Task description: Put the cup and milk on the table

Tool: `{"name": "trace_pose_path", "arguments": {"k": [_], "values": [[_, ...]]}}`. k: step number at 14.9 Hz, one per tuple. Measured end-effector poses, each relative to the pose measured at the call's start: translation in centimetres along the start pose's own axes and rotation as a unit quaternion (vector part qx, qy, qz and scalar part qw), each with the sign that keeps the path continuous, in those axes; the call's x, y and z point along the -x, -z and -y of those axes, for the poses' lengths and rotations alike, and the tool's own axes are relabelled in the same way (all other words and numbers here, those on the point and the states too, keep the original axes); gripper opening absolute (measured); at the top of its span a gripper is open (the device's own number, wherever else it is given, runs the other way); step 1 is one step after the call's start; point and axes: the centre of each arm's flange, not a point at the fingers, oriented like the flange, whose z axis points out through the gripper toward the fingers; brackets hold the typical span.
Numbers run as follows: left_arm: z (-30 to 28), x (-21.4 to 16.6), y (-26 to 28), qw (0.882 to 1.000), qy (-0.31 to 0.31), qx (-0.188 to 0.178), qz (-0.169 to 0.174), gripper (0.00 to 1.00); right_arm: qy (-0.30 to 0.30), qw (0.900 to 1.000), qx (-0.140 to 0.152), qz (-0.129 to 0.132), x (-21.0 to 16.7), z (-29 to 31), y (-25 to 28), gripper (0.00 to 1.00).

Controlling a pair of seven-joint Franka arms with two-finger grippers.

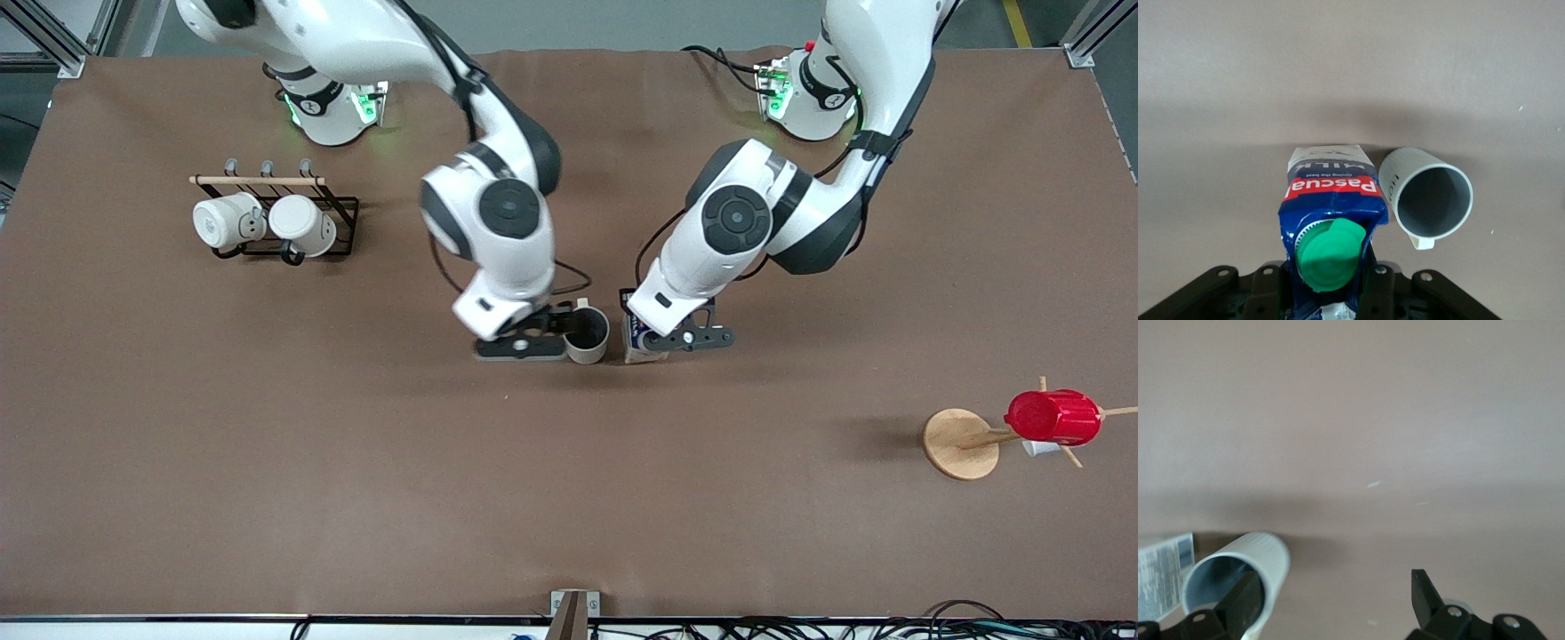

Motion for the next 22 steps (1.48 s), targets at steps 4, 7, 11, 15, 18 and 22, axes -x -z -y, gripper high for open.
{"name": "trace_pose_path", "arguments": {"k": [4,7,11,15,18,22], "values": [[-1.0,-0.1,-1.4,1.0,-0.005,0.002,0.007,0.3,-0.029,1.0,0.009,0.002,-3.9,-14.3,9.5,1.0],[-1.3,-0.2,-2.5,1.0,-0.007,0.0,0.014,0.39,-0.085,0.996,0.015,0.006,-4.9,-24.9,15.1,1.0],[-2.5,-0.5,-1.1,1.0,-0.013,0.011,0.0,0.75,-0.165,0.986,0.015,-0.015,-4.9,-37.6,20.5,1.0],[-1.4,-2.1,5.2,0.998,-0.021,-0.011,-0.05,1.0,-0.147,0.989,0.011,0.03,-2.0,-45.8,23.2,1.0],[4.4,-3.8,13.2,0.996,0.006,-0.035,-0.083,1.0,-0.133,0.99,0.0,0.043,-0.8,-49.6,23.8,1.0],[13.8,-3.3,25.0,0.99,0.013,-0.049,-0.128,1.0,-0.126,0.991,-0.008,0.05,-0.8,-49.6,23.6,1.0]]}}
